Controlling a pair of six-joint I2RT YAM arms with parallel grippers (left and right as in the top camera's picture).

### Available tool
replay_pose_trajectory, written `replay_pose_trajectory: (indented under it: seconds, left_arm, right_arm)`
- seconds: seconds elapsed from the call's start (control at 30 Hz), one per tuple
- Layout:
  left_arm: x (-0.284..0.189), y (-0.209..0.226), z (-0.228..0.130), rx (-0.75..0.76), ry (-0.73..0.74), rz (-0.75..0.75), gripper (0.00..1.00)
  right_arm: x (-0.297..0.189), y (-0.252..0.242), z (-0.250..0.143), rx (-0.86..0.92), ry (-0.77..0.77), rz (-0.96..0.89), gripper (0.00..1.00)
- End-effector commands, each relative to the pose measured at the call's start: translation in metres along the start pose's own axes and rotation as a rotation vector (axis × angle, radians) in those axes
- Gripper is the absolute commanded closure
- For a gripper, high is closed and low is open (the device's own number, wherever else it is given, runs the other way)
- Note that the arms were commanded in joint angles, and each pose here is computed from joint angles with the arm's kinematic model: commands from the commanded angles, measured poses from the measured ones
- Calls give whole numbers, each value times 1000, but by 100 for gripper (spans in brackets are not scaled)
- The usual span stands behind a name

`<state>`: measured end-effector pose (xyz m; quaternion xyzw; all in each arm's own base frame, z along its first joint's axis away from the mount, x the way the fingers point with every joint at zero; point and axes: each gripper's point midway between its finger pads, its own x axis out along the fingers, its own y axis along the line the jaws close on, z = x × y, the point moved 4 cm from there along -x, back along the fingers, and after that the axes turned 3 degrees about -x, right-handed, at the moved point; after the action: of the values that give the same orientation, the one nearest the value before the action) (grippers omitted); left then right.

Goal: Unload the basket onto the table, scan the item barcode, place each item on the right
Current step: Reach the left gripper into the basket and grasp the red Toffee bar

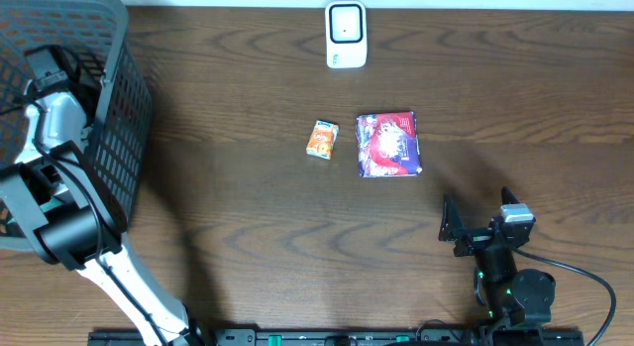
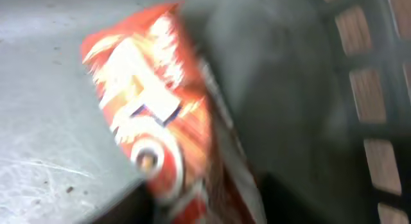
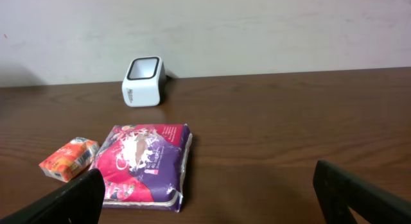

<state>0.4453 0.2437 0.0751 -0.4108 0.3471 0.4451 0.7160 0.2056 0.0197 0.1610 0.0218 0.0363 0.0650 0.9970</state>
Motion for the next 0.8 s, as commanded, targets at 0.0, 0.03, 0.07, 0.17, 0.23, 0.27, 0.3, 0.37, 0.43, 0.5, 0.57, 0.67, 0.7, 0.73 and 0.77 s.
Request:
replay_pose_trajectory:
  seconds: [0.0, 0.03, 0.07, 0.17, 0.23, 0.27, 0.3, 0.37, 0.43, 0.5, 0.57, 0.67, 0.7, 0.73, 0.77]
  left_arm:
    - [6, 5, -12, 76, 48, 28, 71]
    - [5, 8, -14, 86, 57, 38, 76]
    - [5, 11, -16, 95, 69, 52, 80]
    - [4, 24, -22, 110, 114, 103, 93]
    - [2, 37, -26, 111, 155, 152, 93]
    - [-1, 42, -27, 109, 169, 169, 93]
    - [-5, 48, -27, 105, 184, 188, 93]
    - [-20, 58, -21, 89, 200, 213, 93]
    - [-41, 60, -7, 67, 177, 201, 93]
    - [-69, 59, 12, 41, 126, 161, 93]
    - [-103, 54, 32, 7, 52, 100, 93]
    - [-165, 40, 59, -45, -66, -58, 93]
    - [-185, 33, 65, -50, -92, -125, 93]
    - [-211, 23, 69, -52, -120, -222, 93]
    - [-233, 16, 71, -48, -137, -304, 93]
  right_arm:
    - [0, 0, -1, -13, 3, 0, 1]
    - [0, 0, -1, -13, 3, 0, 1]
    - [0, 0, -1, -13, 4, -1, 1]
    - [0, 0, -1, -13, 3, -1, 1]
    - [0, 0, -1, -13, 4, -1, 1]
    - [0, 0, -1, -13, 3, 0, 1]
    - [0, 0, -1, -13, 3, 0, 1]
    - [0, 0, -1, -13, 4, 0, 1]
    - [0, 0, -1, -13, 3, 0, 1]
    - [0, 0, -1, -13, 3, 0, 1]
    - [0, 0, -1, -13, 3, -1, 1]
    - [0, 0, -1, -13, 4, 0, 1]
    - [0, 0, -1, -13, 4, 0, 1]
    - [0, 0, -1, -13, 3, 0, 1]
    - [0, 0, -1, -13, 3, 0, 1]
